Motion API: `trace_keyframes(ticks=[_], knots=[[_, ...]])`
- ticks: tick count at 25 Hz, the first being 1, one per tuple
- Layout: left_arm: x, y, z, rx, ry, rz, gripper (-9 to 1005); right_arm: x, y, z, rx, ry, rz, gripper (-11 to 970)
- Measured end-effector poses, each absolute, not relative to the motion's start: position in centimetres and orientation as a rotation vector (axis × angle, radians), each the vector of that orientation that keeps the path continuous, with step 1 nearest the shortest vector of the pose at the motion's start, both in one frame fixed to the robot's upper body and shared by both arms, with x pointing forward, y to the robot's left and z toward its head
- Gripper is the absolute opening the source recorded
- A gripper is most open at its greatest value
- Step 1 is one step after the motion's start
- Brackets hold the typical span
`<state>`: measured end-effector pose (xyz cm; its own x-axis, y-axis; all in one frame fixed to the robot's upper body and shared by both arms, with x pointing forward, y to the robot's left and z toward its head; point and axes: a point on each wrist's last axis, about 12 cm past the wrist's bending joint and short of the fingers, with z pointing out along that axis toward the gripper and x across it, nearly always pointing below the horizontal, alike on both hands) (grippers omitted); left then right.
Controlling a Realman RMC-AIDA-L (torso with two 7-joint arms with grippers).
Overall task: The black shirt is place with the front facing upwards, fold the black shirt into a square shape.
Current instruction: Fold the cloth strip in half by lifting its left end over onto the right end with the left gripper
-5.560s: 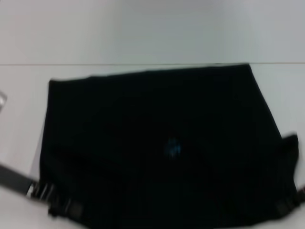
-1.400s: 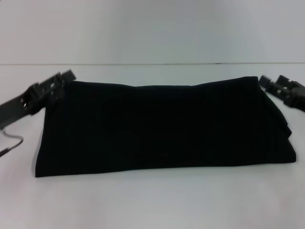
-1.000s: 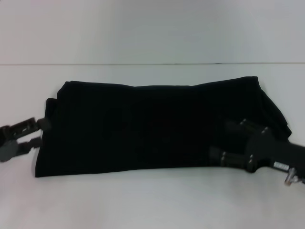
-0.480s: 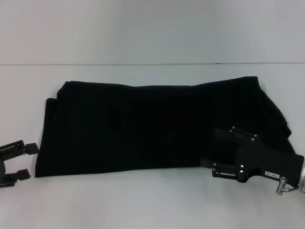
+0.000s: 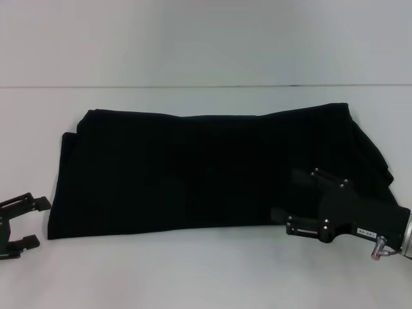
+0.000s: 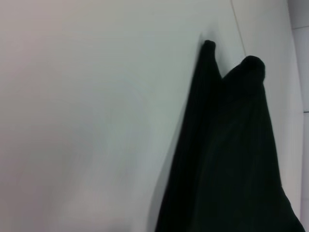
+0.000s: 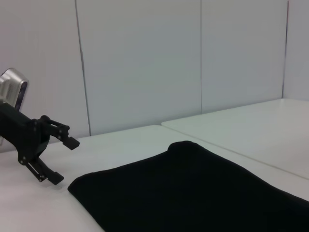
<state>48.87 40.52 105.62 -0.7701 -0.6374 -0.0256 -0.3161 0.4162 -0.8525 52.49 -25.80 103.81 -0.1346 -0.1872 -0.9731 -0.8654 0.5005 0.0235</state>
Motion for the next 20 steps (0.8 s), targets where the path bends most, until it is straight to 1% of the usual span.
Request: trace_keyframes(ticks=[7, 20], knots=[[49.2, 40.5, 105.3, -0.861, 2.341, -1.267, 948, 52.6, -25.7, 103.8, -0.929, 1.628, 0.758, 940], [50.6, 39.1, 104.7, -0.884, 2.356, -1.267, 947, 52.6, -25.4, 103.8, -0.929, 1.627, 0.769, 941]])
